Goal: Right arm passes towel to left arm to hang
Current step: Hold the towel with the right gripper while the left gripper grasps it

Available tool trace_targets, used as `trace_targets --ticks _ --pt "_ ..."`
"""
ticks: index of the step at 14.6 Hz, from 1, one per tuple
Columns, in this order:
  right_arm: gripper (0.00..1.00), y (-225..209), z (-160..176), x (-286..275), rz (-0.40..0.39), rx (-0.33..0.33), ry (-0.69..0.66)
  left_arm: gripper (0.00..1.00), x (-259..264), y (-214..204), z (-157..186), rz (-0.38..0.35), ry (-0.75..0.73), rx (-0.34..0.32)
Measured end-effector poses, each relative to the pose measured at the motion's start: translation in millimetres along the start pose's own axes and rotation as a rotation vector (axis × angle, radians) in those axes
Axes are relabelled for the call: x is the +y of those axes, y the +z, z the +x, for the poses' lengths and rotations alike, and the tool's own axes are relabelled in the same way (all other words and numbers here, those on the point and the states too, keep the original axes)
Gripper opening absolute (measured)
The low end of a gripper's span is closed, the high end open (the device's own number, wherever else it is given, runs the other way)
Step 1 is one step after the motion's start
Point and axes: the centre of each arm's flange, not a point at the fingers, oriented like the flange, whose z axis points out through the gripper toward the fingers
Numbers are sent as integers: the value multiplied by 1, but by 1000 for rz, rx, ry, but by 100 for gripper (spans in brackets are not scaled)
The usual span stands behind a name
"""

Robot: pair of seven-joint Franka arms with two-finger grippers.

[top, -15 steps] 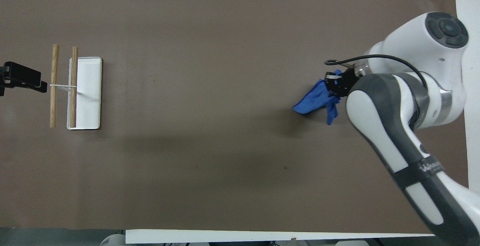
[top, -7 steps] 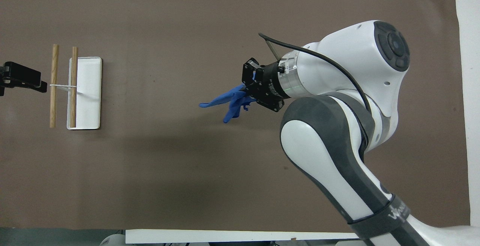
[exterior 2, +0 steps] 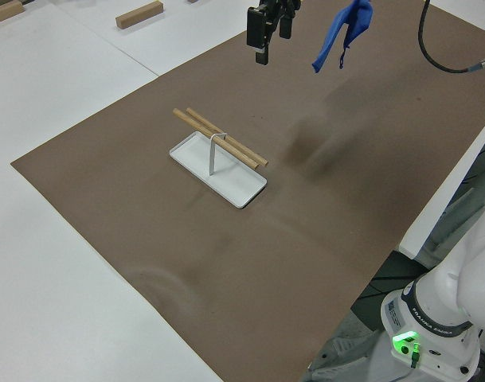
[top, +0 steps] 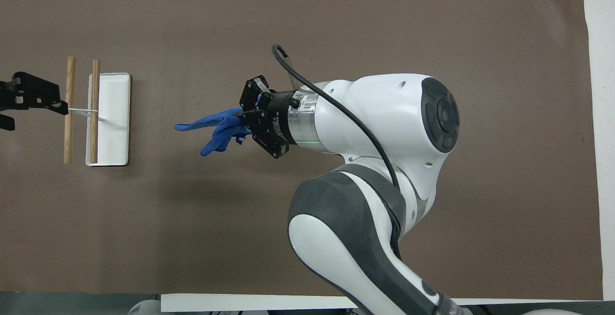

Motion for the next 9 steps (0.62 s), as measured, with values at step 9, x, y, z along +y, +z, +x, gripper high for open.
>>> trace_targets --ticks 9 --pt "6 4 3 0 -6 -3 40 100 60 70 -53 -142 -937 -41"
